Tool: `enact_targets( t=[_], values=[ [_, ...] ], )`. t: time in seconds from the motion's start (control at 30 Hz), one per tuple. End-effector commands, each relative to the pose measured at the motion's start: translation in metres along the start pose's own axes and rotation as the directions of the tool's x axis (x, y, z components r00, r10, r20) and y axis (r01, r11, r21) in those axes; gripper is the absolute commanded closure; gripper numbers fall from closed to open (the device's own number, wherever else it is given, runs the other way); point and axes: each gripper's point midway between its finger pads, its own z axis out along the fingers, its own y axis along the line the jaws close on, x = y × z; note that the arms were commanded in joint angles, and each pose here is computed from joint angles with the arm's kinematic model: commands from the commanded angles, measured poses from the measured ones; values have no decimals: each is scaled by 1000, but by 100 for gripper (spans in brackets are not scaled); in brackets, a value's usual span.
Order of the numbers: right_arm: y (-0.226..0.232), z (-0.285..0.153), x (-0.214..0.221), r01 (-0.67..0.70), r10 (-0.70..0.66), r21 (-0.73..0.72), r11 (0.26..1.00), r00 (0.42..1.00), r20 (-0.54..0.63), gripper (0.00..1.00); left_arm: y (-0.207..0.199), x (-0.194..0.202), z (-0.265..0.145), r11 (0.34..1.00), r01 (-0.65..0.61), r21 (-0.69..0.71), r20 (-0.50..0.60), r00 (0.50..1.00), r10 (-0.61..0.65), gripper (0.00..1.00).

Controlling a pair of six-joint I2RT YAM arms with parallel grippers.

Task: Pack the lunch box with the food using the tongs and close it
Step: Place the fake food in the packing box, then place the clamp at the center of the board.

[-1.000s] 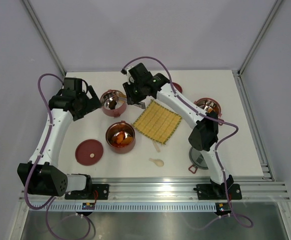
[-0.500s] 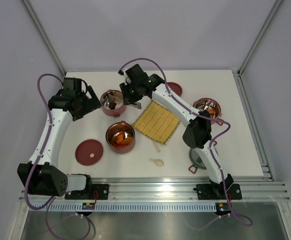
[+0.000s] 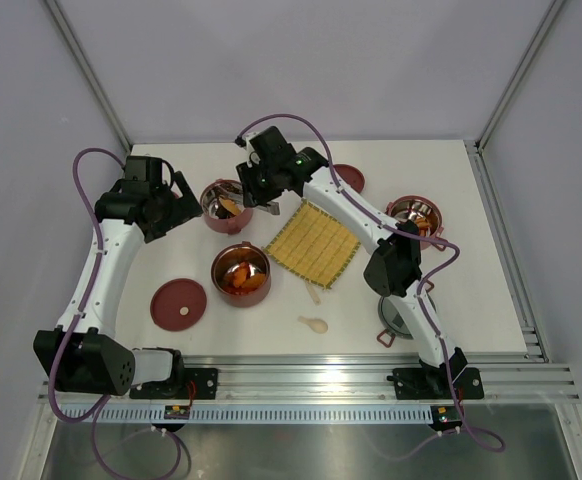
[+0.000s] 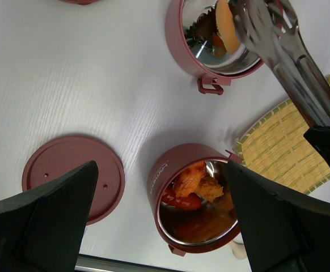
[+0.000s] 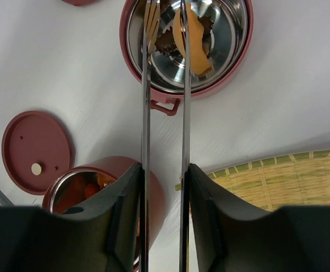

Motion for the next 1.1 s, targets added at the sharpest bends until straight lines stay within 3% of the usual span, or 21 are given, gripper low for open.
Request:
enact_targets(
  t=[0.0, 0.3, 0.53, 0.7, 0.87, 1.07],
  values=[
    [18, -39, -42, 26, -24, -16, 1000, 990, 141, 59, -8, -15, -11, 999, 3, 43, 56, 998, -6, 1],
    [-9, -99, -46, -8, -16, 101, 995, 971, 239, 75, -10, -15, -5, 999, 3, 46, 50, 999, -6, 1],
    [-60, -144, -34, -111, 43, 221, 969, 956, 290, 78, -14, -17, -2, 998, 5, 65, 47, 999, -9, 1],
    [-111, -182, 3, -213, 107, 322, 922, 942, 317, 78, -17, -16, 0, 997, -1, 75, 41, 999, -2, 1],
    [-185, -226, 52, -387, 208, 452, 804, 894, 397, 82, -17, -14, 3, 997, 0, 79, 33, 999, -3, 1],
    [-246, -288, 103, -592, 292, 509, 625, 782, 551, 83, -19, -13, 5, 996, -1, 87, 30, 1000, -1, 1]
  ],
)
